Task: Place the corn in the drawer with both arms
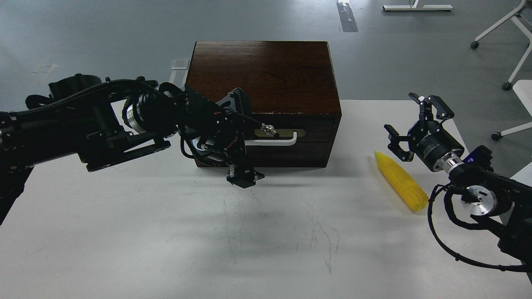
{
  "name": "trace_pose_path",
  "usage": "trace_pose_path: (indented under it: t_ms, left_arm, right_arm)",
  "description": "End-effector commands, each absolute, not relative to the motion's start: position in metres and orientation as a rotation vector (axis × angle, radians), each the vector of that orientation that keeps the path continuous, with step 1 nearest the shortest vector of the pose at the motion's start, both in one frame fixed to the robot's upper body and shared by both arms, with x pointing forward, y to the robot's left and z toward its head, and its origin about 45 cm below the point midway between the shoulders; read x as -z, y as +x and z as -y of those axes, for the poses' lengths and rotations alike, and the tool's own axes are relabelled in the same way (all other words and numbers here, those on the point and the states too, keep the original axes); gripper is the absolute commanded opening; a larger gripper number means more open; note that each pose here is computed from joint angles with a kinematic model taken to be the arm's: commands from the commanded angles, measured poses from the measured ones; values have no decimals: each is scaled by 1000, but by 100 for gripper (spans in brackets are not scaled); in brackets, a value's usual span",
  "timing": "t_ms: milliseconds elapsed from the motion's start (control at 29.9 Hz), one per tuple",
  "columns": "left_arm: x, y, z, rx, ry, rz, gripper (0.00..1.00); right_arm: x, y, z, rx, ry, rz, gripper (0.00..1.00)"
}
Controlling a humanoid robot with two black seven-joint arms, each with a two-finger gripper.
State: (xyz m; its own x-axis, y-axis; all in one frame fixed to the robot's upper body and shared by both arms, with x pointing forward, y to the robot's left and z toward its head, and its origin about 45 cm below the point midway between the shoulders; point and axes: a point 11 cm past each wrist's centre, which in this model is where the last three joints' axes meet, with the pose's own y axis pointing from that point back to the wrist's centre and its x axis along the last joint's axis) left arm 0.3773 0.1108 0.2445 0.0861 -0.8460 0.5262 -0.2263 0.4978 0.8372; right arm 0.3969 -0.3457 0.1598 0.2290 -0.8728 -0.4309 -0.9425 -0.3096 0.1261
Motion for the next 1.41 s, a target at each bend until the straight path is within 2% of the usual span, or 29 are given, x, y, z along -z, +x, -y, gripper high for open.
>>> trace_pose_path:
  t_ms: [0, 435, 737, 1373]
  left_arm:
    - [-237, 371, -111, 641, 998, 1443, 98]
    - [-242, 343, -89, 709, 895, 1491, 98]
    - [-242, 319, -95, 751, 840, 1492, 98]
    - [-240, 305, -101, 769, 809, 1479, 98]
  right_arm:
    - [-158, 395, 346, -652, -2331, -1744, 100]
    - [-151, 391, 346, -669, -2334, -1749, 100]
    - [-151, 390, 346, -670, -2333, -1750, 100]
    - [-150, 391, 346, -670, -2332, -1753, 100]
